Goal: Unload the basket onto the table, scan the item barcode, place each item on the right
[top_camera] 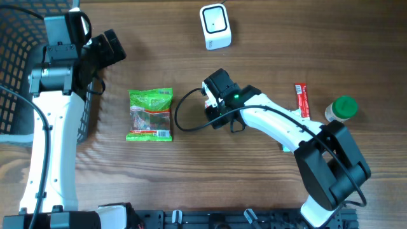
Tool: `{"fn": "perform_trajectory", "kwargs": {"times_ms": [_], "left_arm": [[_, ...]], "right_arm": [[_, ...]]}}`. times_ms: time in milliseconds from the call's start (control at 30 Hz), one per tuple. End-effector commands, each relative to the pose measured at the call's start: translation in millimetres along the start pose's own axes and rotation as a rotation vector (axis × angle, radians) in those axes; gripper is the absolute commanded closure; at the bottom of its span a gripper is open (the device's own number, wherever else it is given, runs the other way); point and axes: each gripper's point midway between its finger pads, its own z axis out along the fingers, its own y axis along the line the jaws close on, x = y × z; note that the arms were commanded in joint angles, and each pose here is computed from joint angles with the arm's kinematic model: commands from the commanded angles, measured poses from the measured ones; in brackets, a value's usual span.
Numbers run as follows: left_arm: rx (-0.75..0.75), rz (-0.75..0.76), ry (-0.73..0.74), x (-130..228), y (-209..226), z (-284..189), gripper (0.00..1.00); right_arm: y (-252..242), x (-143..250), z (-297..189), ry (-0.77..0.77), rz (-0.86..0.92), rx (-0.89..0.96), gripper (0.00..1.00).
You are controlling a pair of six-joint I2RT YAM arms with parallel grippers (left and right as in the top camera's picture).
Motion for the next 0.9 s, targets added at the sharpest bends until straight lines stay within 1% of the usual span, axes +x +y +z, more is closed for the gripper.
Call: {"fn": "perform_trajectory", "kwargs": {"times_ms": [0, 100, 167, 200, 267, 300, 333, 367, 433, 533, 600, 633, 667, 733, 767, 867], "left_arm": [[0.001, 0.005, -0.019, -5.3, 0.6, -4.6, 0.00], [0.001, 0.005, -0.019, -5.3, 0.6, -4.6, 0.00], [0.001, 0.005, -0.018, -5.2, 0.6, -4.6, 0.00], [0.001, 0.005, -0.018, -5.2, 0.6, -4.6, 0.00], [0.001, 0.005, -0.019, -5.3, 0.6, -4.6, 0.00], [0.000, 0.005, -0.019, -5.4, 0.7, -4.6, 0.00], [0.000, 0.005, -0.019, -5.4, 0.8, -4.6, 0.00], [0.000, 0.005, -0.019, -5.4, 0.7, -4.6, 0.00], [0.001, 0.005, -0.019, -5.3, 0.6, -4.6, 0.00], [0.001, 0.005, -0.019, -5.3, 0.6, -4.6, 0.00], [0.001, 0.005, -0.019, -5.3, 0.6, -4.6, 0.00], [0.000, 0.005, -0.019, -5.4, 0.7, -4.6, 0.00], [0.000, 0.005, -0.019, -5.4, 0.7, -4.6, 0.00], [0.000, 0.005, -0.019, -5.4, 0.8, -4.6, 0.00], [0.001, 0.005, -0.019, -5.3, 0.6, -4.6, 0.00], [0.001, 0.005, -0.018, -5.2, 0.6, -4.6, 0.00]], "right_arm": [[-1.3, -5.8, 5.7, -0.020, -0.005, 0.011, 0.50], [-5.3, -20.8, 4.8, -0.082, -0.006, 0.037, 0.50], [-7.5, -25.8, 4.2, -0.103, -0.006, 0.051, 0.67], [-7.5, -25.6, 4.3, -0.102, -0.006, 0.051, 0.68], [-8.1, -26.0, 4.2, -0.104, -0.005, 0.055, 0.76], [-7.9, -27.8, 4.0, -0.111, -0.006, 0.054, 0.69], [-7.3, -32.0, 2.5, -0.128, -0.006, 0.052, 0.57], [-6.2, -38.7, -1.9, -0.151, -0.004, 0.048, 0.55], [-4.3, -50.3, -15.7, -0.189, 0.024, 0.042, 0.54], [-14.8, -57.2, -37.5, -0.230, 0.147, 0.038, 0.57], [-29.3, -54.5, -40.1, -0.218, 0.227, 0.018, 0.62], [-30.8, -51.8, -39.5, -0.202, 0.232, -0.015, 0.64], [-35.5, -47.6, -39.1, -0.184, 0.248, -0.020, 0.69], [-44.3, -36.0, -35.9, -0.146, 0.270, -0.007, 0.88], [-43.4, -31.4, -33.2, -0.133, 0.271, -0.011, 0.93], [-25.6, -18.2, -26.7, -0.087, 0.271, -0.111, 0.95]]}}
